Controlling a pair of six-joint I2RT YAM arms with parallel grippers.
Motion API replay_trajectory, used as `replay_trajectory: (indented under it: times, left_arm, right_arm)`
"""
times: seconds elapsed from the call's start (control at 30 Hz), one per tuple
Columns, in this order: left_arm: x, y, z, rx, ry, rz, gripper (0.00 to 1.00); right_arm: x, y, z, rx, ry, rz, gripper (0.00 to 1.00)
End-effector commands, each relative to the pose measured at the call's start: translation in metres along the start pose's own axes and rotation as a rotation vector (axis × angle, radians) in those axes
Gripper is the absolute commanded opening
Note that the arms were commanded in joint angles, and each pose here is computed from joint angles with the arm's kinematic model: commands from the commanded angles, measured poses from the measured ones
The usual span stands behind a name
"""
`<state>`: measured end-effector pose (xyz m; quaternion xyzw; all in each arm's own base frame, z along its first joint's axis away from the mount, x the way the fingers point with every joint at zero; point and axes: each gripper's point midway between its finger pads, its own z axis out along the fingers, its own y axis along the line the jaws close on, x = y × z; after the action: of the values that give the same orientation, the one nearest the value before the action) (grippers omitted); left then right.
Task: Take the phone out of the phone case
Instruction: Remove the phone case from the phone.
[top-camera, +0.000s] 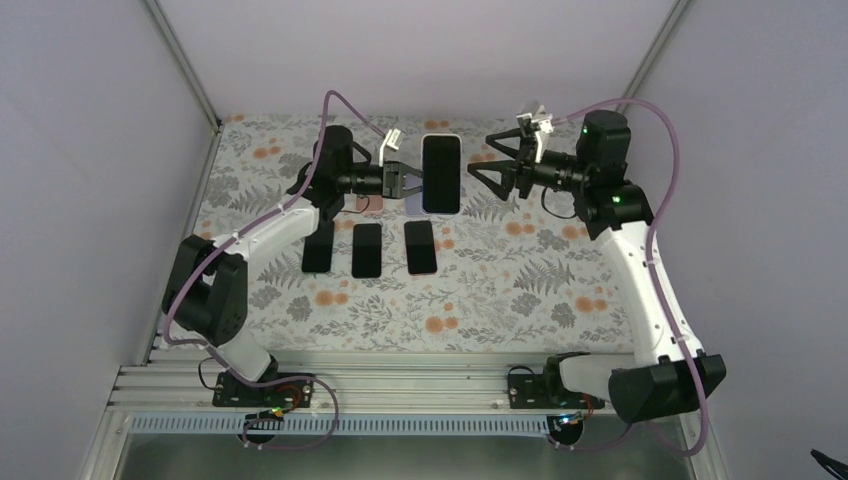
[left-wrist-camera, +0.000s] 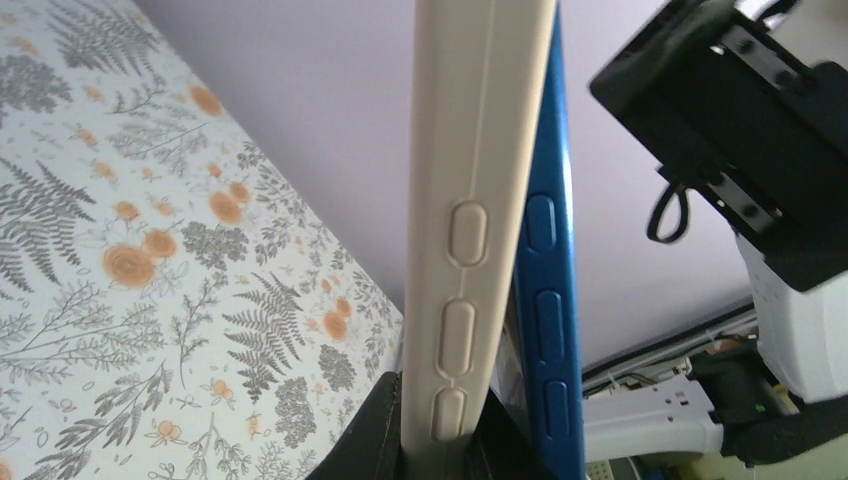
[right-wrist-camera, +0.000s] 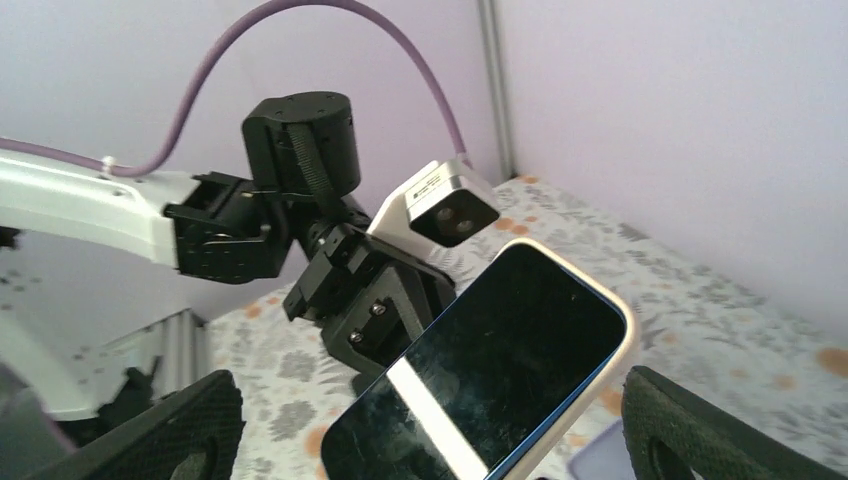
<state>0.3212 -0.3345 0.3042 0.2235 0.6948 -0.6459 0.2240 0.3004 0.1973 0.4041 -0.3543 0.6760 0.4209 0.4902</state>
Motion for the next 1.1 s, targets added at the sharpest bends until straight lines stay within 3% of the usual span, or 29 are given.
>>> replay_trajectory:
  times: [0.0, 0.6, 1.07]
  left_arm:
    - [-0.016, -0.007, 0.001, 0.008, -0.039, 0.004, 0.02]
    - [-0.016, 0.021, 0.002, 0.019, -0.04, -0.188, 0.02]
    - [-0.011, 0.038, 0.005, -0.011, -0.031, -0.281, 0.02]
  right_arm:
    - [0.008, -0.027, 0.005, 0.199, 0.016, -0.1, 0.88]
    - [0.072, -0.016, 0.023, 0.383, 0.243, -0.538, 0.76]
    - [0.103, -0.009, 0.043, 0.368, 0.349, -0.67, 0.72]
